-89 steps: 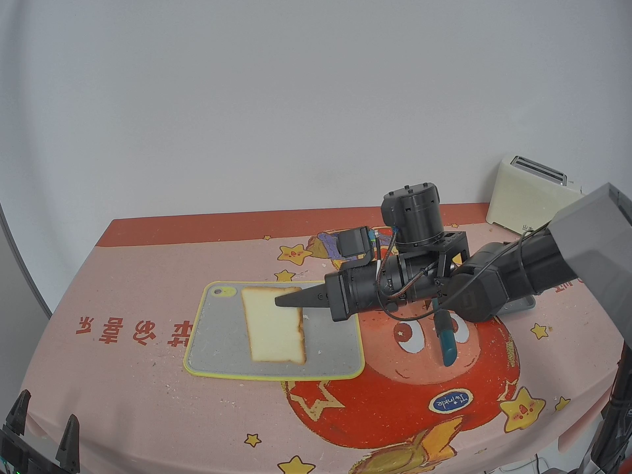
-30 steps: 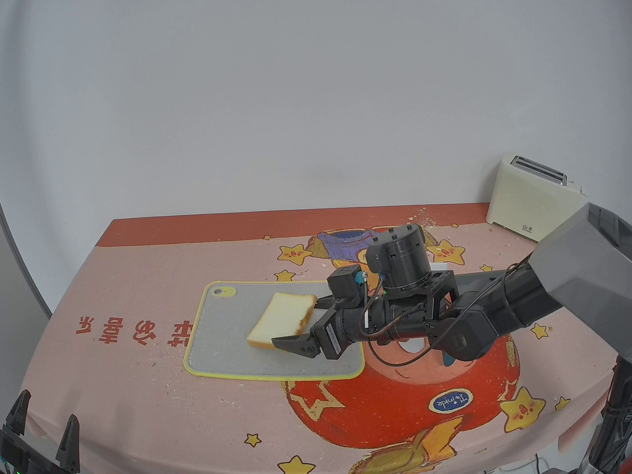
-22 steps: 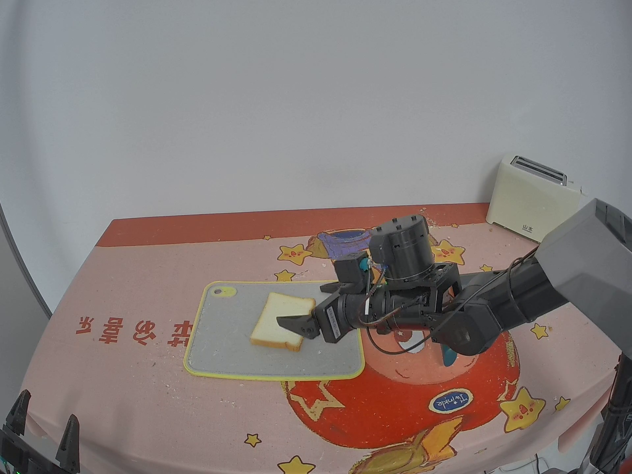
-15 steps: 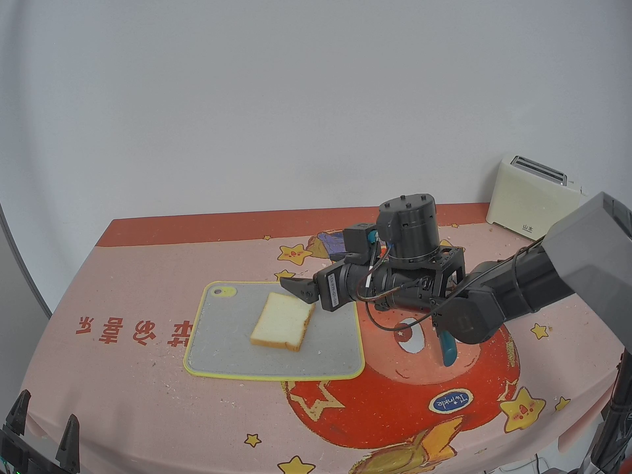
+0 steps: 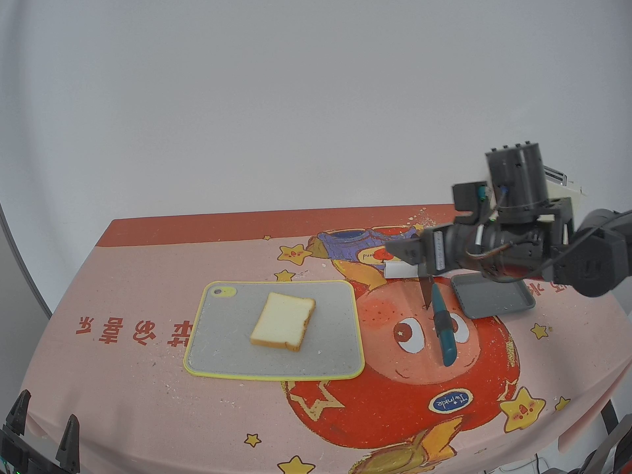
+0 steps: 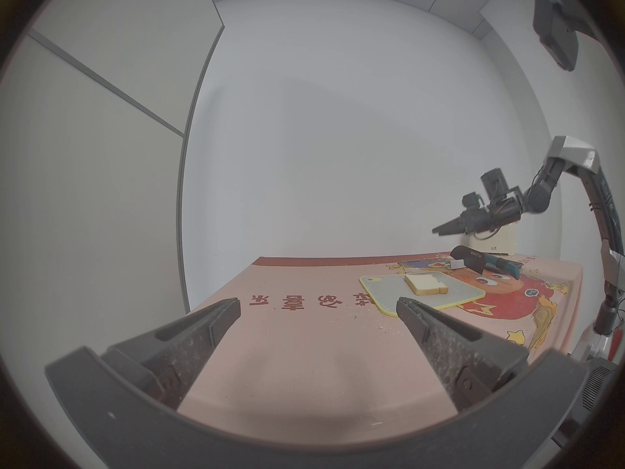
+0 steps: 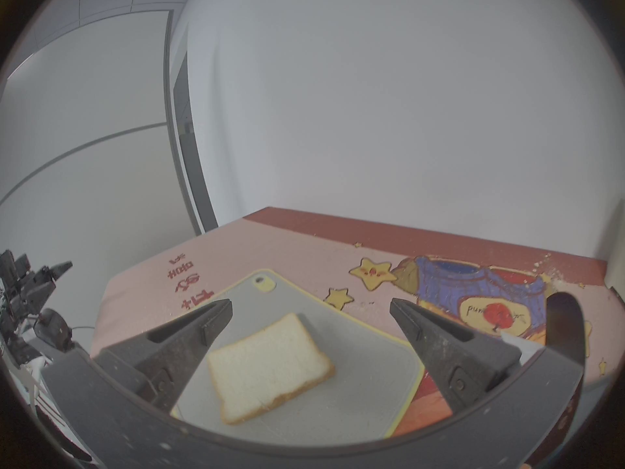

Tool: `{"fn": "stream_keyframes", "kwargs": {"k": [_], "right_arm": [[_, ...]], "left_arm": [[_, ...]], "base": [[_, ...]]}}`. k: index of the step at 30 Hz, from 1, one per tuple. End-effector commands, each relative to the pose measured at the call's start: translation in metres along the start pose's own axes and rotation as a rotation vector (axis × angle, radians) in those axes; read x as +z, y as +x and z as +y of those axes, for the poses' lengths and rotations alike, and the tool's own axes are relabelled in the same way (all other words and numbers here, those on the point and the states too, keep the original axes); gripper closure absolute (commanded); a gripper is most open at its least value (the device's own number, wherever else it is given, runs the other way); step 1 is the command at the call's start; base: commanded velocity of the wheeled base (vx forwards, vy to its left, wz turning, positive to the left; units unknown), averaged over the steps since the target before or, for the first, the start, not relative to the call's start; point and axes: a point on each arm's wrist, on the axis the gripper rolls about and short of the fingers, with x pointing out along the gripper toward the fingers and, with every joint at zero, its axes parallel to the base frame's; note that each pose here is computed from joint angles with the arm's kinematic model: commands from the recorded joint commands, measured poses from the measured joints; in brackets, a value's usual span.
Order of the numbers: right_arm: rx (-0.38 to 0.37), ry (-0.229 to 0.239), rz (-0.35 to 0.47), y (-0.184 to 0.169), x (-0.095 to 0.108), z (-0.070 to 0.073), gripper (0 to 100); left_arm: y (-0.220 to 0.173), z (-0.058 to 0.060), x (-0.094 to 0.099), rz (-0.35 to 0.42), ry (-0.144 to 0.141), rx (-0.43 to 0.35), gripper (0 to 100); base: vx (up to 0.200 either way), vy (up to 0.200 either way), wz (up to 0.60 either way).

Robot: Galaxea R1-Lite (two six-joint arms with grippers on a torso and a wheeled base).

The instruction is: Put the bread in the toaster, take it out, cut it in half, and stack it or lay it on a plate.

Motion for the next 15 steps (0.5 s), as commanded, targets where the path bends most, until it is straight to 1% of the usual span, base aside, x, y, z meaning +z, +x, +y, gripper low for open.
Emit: {"fn": "stream_keyframes", "kwargs": {"k": [1, 3, 5, 6, 9, 10, 11, 14, 15], "right_arm": [[-0.203, 0.036, 0.004, -0.041, -0.022, -0.034, 0], [-0.239, 0.027, 0.023, -0.040, -0.030, -0.034, 0], [-0.244, 0.024, 0.027, -0.040, -0.032, -0.034, 0], [-0.250, 0.019, 0.041, -0.039, -0.036, -0.031, 0], [-0.247, 0.011, 0.075, -0.034, -0.046, -0.026, 0], [-0.247, 0.010, 0.076, -0.034, -0.046, -0.026, 0], [-0.256, 0.003, 0.098, -0.029, -0.052, -0.024, 0], [-0.235, 0.013, 0.115, -0.027, -0.058, -0.015, 0], [-0.235, 0.013, 0.115, -0.027, -0.058, -0.015, 0]], "left_arm": [[0.000, 0.000, -0.005, 0.001, -0.001, 0.001, 0], [0.000, 0.000, -0.005, 0.001, -0.001, 0.001, 0], [0.000, 0.000, -0.005, 0.001, 0.001, 0.001, 0], [0.000, 0.000, -0.005, 0.001, -0.001, 0.001, 0], [0.000, 0.000, -0.005, 0.001, -0.001, 0.001, 0], [0.000, 0.000, -0.005, 0.001, -0.001, -0.001, 0], [0.000, 0.000, -0.005, 0.001, -0.001, 0.001, 0], [0.000, 0.000, -0.005, 0.001, -0.001, 0.001, 0], [0.000, 0.000, -0.005, 0.001, -0.001, 0.001, 0]], "base": [[0.000, 0.000, 0.00], [0.000, 0.000, 0.00], [0.000, 0.000, 0.00], [0.000, 0.000, 0.00], [0.000, 0.000, 0.00], [0.000, 0.000, 0.00], [0.000, 0.000, 0.00], [0.000, 0.000, 0.00], [0.000, 0.000, 0.00]]}}
